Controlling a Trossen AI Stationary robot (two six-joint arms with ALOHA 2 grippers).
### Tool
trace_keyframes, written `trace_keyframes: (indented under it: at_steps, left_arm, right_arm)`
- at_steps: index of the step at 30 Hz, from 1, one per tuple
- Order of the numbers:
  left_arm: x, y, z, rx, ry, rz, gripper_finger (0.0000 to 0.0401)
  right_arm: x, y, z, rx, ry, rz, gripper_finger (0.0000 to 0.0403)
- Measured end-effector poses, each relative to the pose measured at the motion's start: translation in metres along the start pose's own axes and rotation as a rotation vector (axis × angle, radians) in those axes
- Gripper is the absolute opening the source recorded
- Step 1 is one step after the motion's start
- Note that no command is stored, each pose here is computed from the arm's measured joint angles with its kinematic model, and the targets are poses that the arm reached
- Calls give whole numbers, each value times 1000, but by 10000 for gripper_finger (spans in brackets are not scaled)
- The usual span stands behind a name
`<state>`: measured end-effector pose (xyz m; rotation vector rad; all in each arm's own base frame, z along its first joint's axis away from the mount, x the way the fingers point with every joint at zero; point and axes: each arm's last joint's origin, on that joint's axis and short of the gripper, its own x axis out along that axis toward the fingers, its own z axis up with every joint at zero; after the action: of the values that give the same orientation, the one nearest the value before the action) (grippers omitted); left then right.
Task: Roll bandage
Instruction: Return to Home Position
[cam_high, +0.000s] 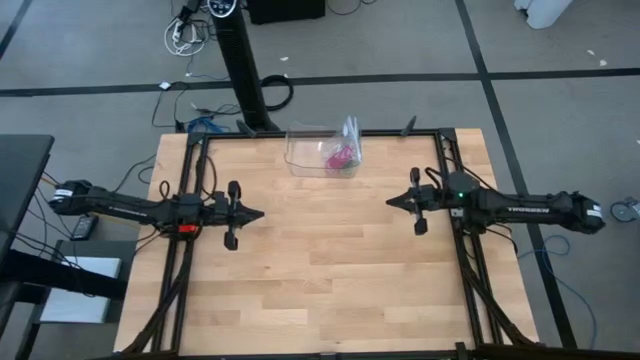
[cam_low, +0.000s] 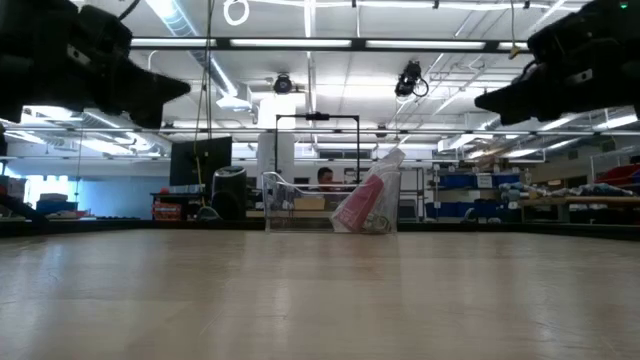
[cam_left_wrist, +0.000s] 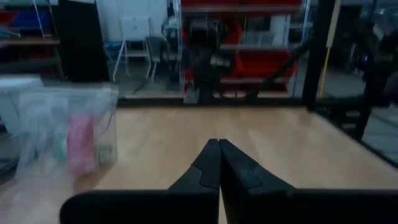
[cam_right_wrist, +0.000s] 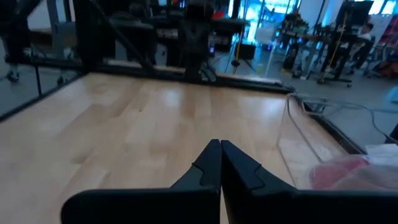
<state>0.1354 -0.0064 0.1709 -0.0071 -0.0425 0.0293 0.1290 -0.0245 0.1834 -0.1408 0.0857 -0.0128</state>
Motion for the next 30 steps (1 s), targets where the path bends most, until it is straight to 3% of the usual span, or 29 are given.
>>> trace_keyframes:
  at_steps: [11,20,25,30]
  left_arm:
    - [-10,-5,-8,-16,104,-40,4]
    - [-24,-5,-2,33,53,31,4]
    - [-35,-5,-3,48,48,62,5]
    - [-41,-4,4,105,-25,138,5]
  right_arm:
    - [-20,7,-19,22,-48,-12,0]
    - [-34,10,-13,17,-113,1,0]
    - [-35,9,-12,50,-74,-21,0]
    - [-36,5,1,1,-278,-151,0]
